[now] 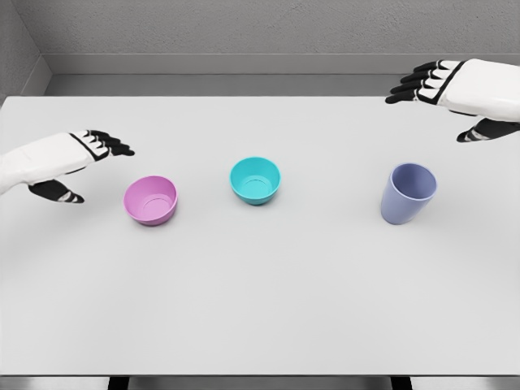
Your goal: Stacking bowl and cup with both arms
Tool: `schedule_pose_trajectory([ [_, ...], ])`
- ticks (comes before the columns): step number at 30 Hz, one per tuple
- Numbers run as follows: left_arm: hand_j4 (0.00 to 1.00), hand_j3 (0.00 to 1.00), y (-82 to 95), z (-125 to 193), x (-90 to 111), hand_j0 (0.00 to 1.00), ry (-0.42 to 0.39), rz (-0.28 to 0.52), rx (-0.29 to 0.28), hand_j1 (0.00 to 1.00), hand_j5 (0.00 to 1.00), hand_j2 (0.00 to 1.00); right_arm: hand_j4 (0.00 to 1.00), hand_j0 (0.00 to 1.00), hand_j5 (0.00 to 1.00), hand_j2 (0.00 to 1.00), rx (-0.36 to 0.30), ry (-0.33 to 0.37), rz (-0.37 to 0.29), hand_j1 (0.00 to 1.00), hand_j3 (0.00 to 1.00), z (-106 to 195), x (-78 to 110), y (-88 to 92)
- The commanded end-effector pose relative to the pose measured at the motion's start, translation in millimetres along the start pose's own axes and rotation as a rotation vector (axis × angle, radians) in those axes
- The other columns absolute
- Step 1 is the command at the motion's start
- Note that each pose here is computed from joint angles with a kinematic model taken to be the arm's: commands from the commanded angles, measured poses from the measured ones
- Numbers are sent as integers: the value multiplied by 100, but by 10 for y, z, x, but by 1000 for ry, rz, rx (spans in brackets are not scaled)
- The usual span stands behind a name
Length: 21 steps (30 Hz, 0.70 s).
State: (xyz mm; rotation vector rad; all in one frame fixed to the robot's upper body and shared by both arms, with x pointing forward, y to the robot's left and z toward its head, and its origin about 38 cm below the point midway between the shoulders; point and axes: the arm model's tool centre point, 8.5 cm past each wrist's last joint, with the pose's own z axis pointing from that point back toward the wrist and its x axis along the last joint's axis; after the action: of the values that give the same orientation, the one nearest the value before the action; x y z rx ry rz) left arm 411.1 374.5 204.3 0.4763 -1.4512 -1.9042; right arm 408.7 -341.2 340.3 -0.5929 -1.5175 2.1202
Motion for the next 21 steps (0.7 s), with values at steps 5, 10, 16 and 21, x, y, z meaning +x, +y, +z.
schedule_pose_trajectory([
  [5, 100, 100, -8, -46, 21, 100, -10, 1, -45, 100, 100, 100, 100, 100, 100, 100, -13, -13, 16, 100, 100, -14, 50, -69],
  [10, 100, 100, 165, -341, 220, 100, -105, -104, -198, 100, 100, 100, 100, 100, 100, 100, -32, 11, 32, 100, 100, 74, -1, -178],
  [16, 100, 100, 185, -470, 301, 100, -133, -123, -256, 100, 100, 100, 100, 100, 100, 100, -10, 35, 75, 100, 100, 76, -14, -196],
  [21, 100, 100, 225, -642, 396, 100, -168, -142, -255, 100, 100, 100, 100, 100, 100, 100, -7, 38, 78, 100, 100, 66, -18, -184],
])
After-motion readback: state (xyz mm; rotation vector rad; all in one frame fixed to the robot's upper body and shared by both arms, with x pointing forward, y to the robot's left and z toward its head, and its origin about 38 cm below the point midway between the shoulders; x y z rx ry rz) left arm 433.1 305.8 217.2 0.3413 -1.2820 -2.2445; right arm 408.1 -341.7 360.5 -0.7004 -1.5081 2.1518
